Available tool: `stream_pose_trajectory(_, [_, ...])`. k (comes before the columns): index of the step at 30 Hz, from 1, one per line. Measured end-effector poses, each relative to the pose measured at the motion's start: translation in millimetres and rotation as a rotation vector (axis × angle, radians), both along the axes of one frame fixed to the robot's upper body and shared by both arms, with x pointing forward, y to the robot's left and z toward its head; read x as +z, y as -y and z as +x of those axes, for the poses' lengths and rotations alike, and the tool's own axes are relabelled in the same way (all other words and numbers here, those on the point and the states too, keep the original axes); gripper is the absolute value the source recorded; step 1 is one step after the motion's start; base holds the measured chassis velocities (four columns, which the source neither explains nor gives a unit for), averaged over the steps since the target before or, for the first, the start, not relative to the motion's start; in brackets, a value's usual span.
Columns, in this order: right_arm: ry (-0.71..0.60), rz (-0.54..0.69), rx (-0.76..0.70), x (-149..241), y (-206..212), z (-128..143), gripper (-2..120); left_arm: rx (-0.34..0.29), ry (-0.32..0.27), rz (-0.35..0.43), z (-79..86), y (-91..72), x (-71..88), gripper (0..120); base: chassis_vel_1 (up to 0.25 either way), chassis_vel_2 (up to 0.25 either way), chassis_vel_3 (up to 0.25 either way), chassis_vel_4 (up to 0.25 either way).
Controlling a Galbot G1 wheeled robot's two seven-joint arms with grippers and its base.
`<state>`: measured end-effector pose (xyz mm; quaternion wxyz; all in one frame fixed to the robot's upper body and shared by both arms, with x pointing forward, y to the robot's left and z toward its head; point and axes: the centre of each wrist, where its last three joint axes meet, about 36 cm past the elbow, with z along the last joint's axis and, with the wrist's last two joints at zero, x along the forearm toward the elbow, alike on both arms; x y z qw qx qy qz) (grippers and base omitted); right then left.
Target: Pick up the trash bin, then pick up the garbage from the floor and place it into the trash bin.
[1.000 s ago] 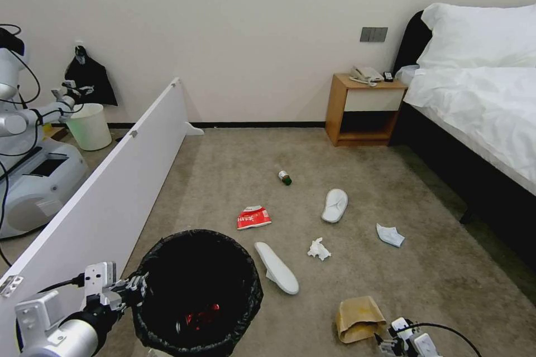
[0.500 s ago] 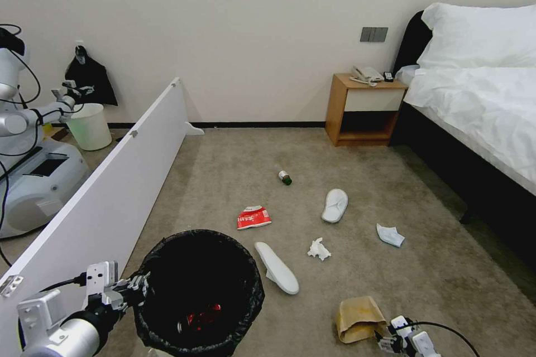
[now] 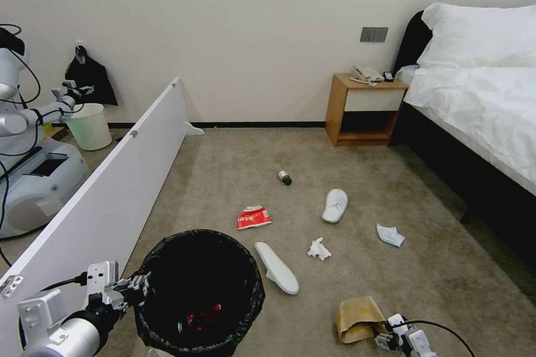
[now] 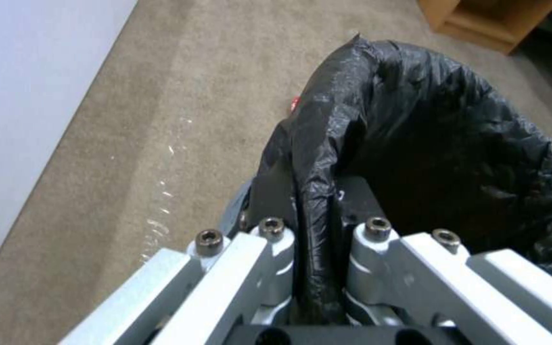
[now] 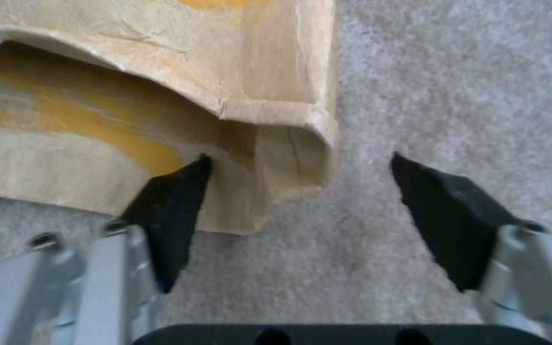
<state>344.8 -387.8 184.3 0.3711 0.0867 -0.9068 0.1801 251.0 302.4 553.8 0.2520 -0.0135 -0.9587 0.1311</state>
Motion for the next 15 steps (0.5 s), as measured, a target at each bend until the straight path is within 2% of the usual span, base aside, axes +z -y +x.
stream_pose_trajectory(2, [0.001, 0.006, -0.001, -2.5, -2.2, 1.9, 62, 0.001, -0.001, -0.001, -0.1, 0.1, -0.2, 5, 0.0, 0.0, 0.0, 0.0])
stream_pose_trajectory(3, [0.001, 0.006, -0.001, -2.5, -2.2, 1.9, 62, 0.001, -0.001, -0.001, -0.1, 0.1, -0.2, 5, 0.0, 0.0, 0.0, 0.0])
stream_pose_trajectory(6, [0.007, 0.02, 0.001, -4.6, -8.0, 7.8, 44, 0.002, -0.001, -0.002, -0.2, 0.2, -0.4, 5, 0.0, 0.0, 0.0, 0.0])
stream_pose_trajectory(7, [0.007, 0.02, 0.001, -4.6, -8.0, 7.8, 44, 0.002, -0.001, -0.002, -0.2, 0.2, -0.4, 5, 0.0, 0.0, 0.0, 0.0])
stream_pose_trajectory(12, [0.015, 0.025, 0.003, -4.1, -10.0, 11.6, 23, 0.002, -0.002, -0.001, -0.3, 0.2, -0.5, 5, 0.0, 0.0, 0.0, 0.0])
stream_pose_trajectory(13, [0.015, 0.025, 0.003, -4.1, -10.0, 11.6, 23, 0.002, -0.002, -0.001, -0.3, 0.2, -0.5, 5, 0.0, 0.0, 0.0, 0.0])
stream_pose_trajectory(15, [0.019, 0.026, 0.004, -3.7, -9.6, 12.0, 13, 0.002, -0.002, -0.002, -0.3, 0.3, -0.5, 5, 0.0, 0.0, 0.0, 0.0])
